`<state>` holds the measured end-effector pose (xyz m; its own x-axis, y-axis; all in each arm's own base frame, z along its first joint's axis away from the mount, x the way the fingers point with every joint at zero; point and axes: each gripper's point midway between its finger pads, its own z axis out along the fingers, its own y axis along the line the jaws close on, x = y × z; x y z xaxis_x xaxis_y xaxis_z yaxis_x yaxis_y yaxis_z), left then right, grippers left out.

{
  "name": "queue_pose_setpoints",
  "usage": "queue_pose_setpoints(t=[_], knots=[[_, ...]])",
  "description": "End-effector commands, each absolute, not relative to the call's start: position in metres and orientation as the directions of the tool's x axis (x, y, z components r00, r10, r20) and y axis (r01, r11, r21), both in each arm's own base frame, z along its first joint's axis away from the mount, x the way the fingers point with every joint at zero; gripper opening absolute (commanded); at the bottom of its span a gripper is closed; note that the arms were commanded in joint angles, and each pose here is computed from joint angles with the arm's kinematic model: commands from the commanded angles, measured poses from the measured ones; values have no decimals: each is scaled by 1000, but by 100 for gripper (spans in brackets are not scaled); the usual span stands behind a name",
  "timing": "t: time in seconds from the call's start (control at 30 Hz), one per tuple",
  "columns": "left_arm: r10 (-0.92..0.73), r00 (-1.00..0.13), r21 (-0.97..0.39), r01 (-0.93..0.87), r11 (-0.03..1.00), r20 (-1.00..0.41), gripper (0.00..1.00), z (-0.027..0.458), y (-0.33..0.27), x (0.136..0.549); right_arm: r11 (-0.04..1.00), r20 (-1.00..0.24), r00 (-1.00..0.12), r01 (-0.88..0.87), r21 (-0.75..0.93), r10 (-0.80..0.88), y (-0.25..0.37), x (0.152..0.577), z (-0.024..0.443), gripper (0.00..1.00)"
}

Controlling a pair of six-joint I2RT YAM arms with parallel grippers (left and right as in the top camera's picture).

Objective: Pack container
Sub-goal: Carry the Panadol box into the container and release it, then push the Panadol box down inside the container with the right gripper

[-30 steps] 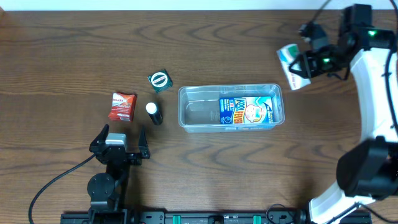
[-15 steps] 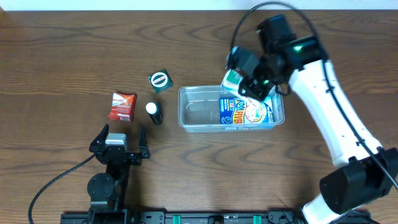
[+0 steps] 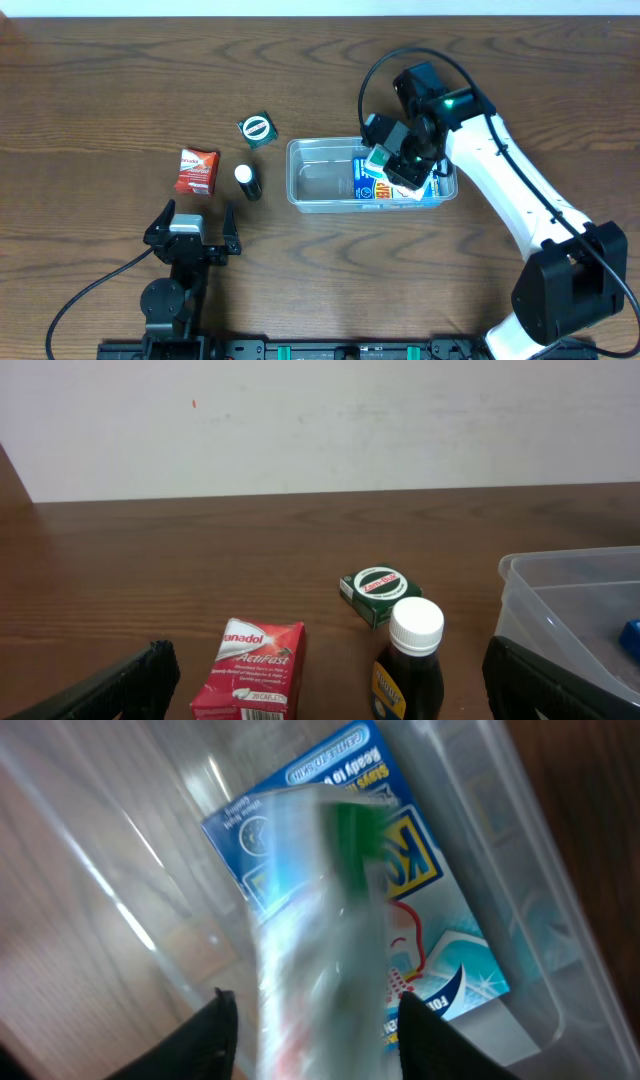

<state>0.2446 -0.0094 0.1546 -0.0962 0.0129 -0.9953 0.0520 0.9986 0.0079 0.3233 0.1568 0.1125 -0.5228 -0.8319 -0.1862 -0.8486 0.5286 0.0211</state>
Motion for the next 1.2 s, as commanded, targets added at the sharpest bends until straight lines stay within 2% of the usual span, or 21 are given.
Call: queue_pose_setpoints(t=[0.0,0.13,0.4,0.5,0.57,0.63,0.67,0.73,0.83,0.97,1.03,1.17], knots=[[19,-147,9,71,997,-989,98,138,-12,244,560,-145,-555,-829,11,-819,144,323,99,56],[19,-147,9,71,997,-989,98,138,-12,244,611,-143,-605,-792,7,-783,135,327,94,58],[19,-147,9,71,997,-989,98,138,-12,244,767,-207,-757,-640,47,-619,138,342,98,55],[19,-147,9,71,997,-989,98,138,-12,244,757,-257,-776,-625,192,-576,162,335,103,63],[19,-147,9,71,997,-989,98,138,-12,244,715,-302,-783,-620,324,-543,185,328,112,68],[19,-147,9,71,997,-989,98,138,-12,244,669,-337,-798,-602,436,-499,204,324,123,78],[19,-147,9,71,997,-989,98,138,-12,244,648,-348,-811,-585,488,-470,213,323,129,97],[19,-147,9,71,997,-989,98,138,-12,244,622,-343,-846,-533,573,-409,226,321,139,99],[19,-147,9,71,997,-989,98,138,-12,244,624,-308,-887,-462,631,-345,239,321,145,99],[19,-147,9,71,997,-989,98,138,-12,244,633,-270,-898,-437,640,-347,254,310,144,97],[19,-147,9,71,997,-989,98,138,-12,244,678,-231,-912,-406,613,-338,259,305,138,87],[19,-147,9,71,997,-989,98,138,-12,244,817,-158,-952,-306,488,-262,260,300,120,58]])
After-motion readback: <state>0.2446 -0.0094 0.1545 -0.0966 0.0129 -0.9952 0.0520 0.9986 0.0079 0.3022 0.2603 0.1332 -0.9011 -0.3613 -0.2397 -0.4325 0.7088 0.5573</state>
